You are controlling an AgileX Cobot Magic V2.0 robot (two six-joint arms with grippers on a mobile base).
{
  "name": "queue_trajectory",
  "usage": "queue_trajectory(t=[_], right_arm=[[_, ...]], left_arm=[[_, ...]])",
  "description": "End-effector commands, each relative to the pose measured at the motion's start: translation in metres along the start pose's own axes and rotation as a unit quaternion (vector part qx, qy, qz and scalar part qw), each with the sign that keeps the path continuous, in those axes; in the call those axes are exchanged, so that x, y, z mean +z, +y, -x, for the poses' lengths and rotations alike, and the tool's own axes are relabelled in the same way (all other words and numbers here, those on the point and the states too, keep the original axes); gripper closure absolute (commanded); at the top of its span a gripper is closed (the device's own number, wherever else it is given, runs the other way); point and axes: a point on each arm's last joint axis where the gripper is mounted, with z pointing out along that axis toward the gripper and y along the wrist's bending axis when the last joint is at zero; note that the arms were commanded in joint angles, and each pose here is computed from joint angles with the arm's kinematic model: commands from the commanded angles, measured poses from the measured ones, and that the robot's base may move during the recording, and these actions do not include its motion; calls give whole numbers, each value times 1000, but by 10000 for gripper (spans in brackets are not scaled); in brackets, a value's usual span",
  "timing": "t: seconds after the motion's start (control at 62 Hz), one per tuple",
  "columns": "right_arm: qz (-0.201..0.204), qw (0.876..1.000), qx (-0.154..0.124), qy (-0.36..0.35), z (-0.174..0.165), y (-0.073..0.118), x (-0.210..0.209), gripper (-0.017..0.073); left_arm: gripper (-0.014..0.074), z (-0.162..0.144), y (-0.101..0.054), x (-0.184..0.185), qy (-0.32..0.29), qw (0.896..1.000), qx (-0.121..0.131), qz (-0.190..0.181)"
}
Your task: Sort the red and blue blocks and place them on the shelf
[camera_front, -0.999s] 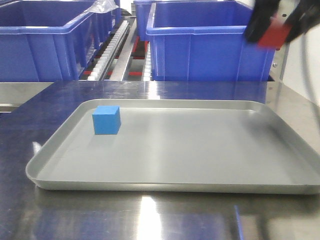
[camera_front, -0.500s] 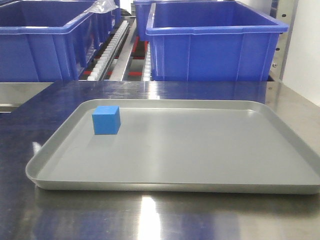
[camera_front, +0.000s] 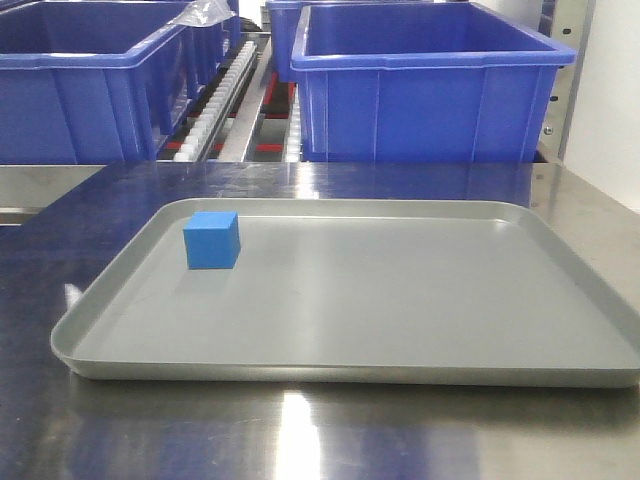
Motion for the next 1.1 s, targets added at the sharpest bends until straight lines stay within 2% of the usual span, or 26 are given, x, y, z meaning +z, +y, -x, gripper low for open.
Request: queue_trajectory(t=[0.0, 1.08], right_arm=[[4, 998, -9, -61, 13, 1, -4, 493], [4, 998, -9, -59, 12, 1, -3, 493]], left_arm=[[454, 0, -1, 0, -38, 999, -5, -8], [454, 0, -1, 0, -38, 999, -5, -8]])
